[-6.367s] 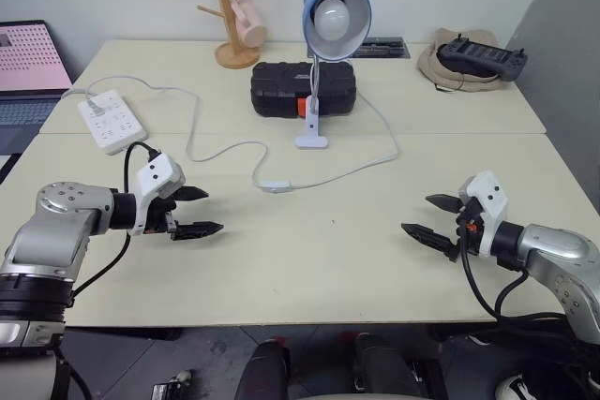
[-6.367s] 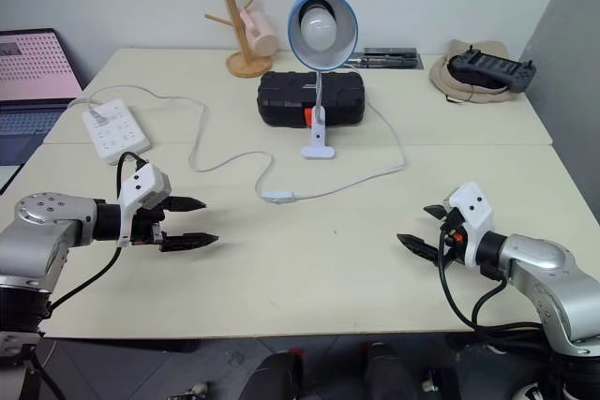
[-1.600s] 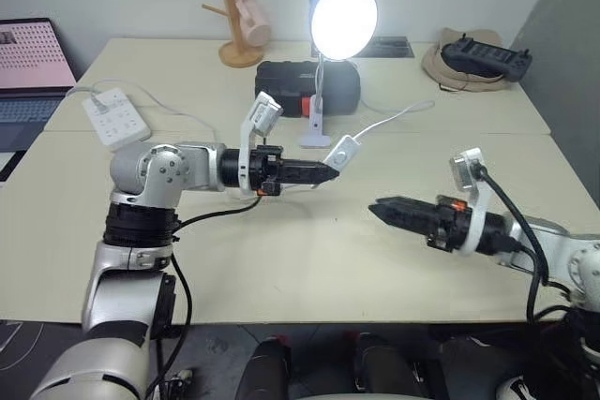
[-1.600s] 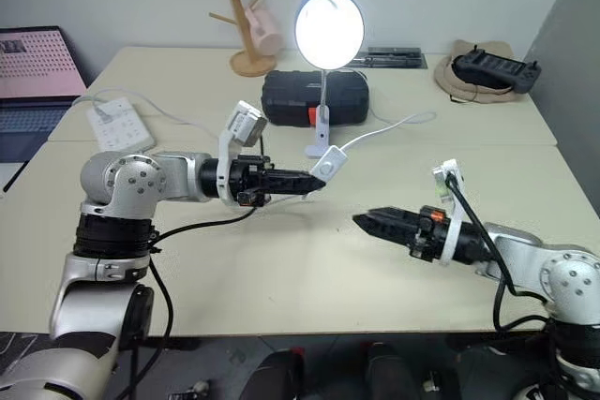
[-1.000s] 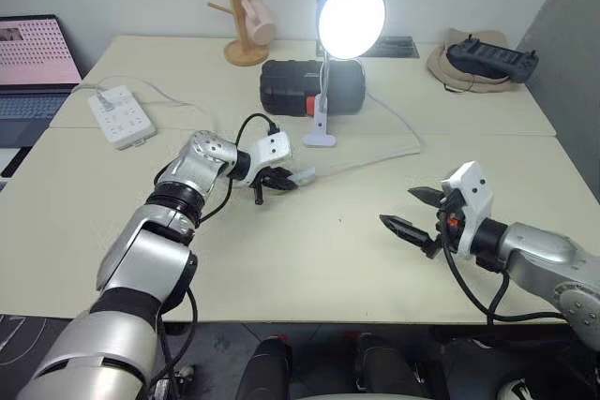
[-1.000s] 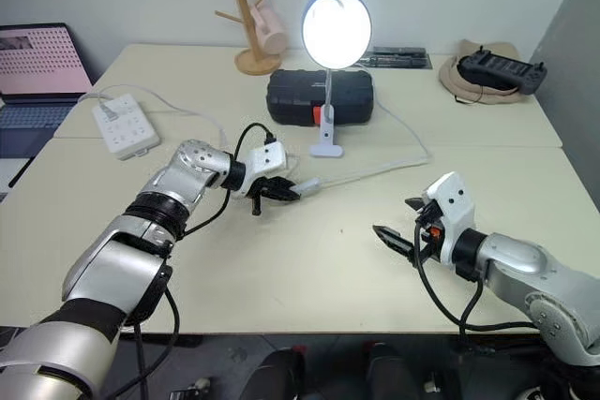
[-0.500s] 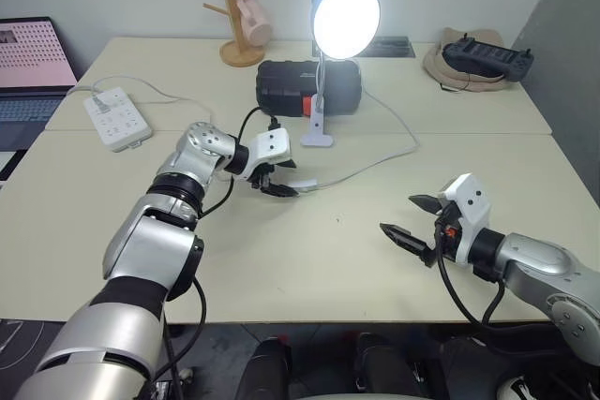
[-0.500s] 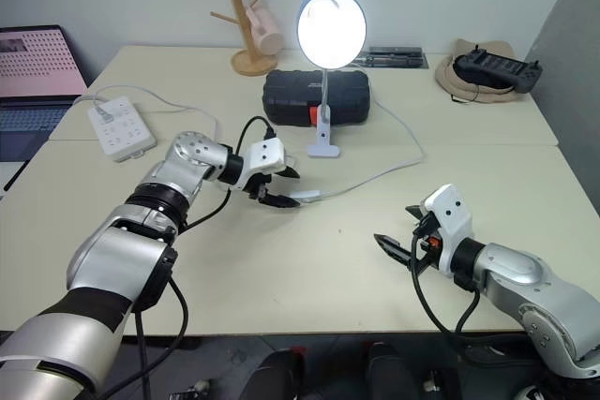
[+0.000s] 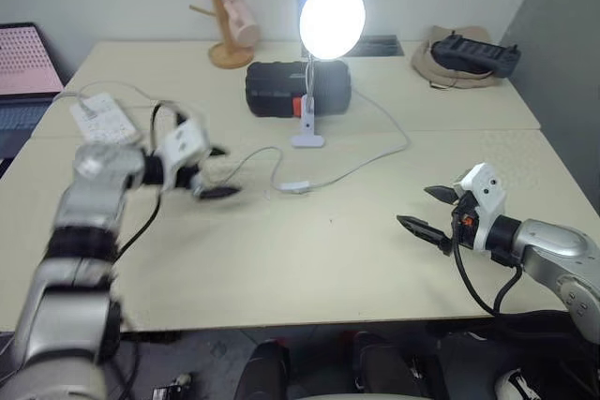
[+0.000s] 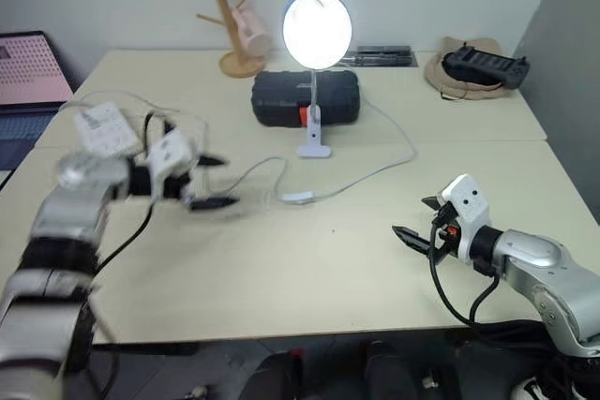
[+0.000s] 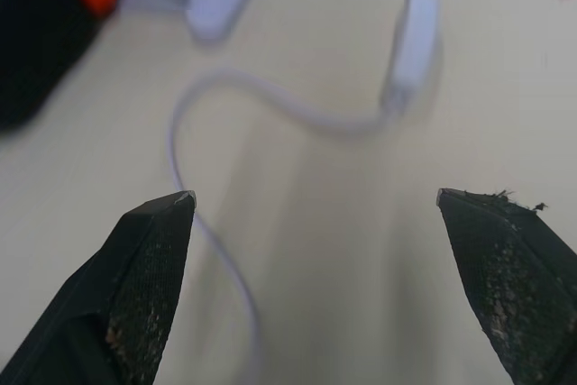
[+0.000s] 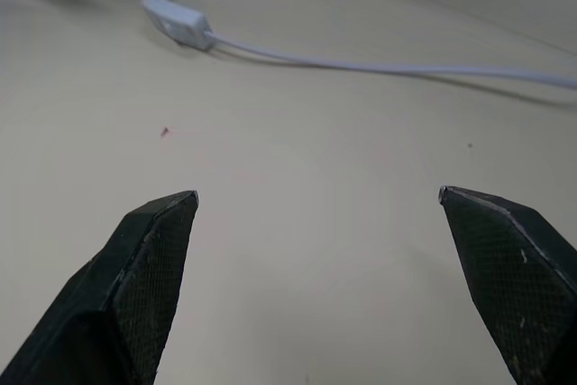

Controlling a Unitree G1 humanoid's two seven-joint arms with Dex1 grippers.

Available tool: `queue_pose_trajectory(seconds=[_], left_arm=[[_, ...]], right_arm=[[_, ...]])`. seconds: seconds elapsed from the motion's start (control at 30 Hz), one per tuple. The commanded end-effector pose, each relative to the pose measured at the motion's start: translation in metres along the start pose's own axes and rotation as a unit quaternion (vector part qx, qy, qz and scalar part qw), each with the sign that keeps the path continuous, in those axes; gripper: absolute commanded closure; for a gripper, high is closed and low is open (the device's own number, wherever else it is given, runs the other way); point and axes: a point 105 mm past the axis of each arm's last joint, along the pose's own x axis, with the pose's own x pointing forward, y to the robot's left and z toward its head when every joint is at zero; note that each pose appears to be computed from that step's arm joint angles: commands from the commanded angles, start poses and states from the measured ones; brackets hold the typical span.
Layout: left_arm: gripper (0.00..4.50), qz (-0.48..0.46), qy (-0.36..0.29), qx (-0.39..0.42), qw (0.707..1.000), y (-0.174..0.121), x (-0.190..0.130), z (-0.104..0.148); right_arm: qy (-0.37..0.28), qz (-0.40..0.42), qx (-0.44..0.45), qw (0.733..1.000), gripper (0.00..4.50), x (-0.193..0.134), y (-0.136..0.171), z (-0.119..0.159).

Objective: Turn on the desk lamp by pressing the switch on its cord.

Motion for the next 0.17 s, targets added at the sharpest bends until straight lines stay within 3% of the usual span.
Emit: queue_pose_trajectory(seconds=[0.03, 0.17], left_arm=[[0.03, 0.05, -0.025, 0.003, 0.998, 0.001, -0.026, 0.017], [0.03, 0.066, -0.031, -0.029, 0.997, -0.009, -0.026, 0.012]], right_arm=[[-0.022, -0.01, -0.024, 0.999, 0.0, -0.005, -0.008, 0.011], [-0.028, -0.018, -0.014, 0.999, 0.0, -0.002, -0.012, 0.011]])
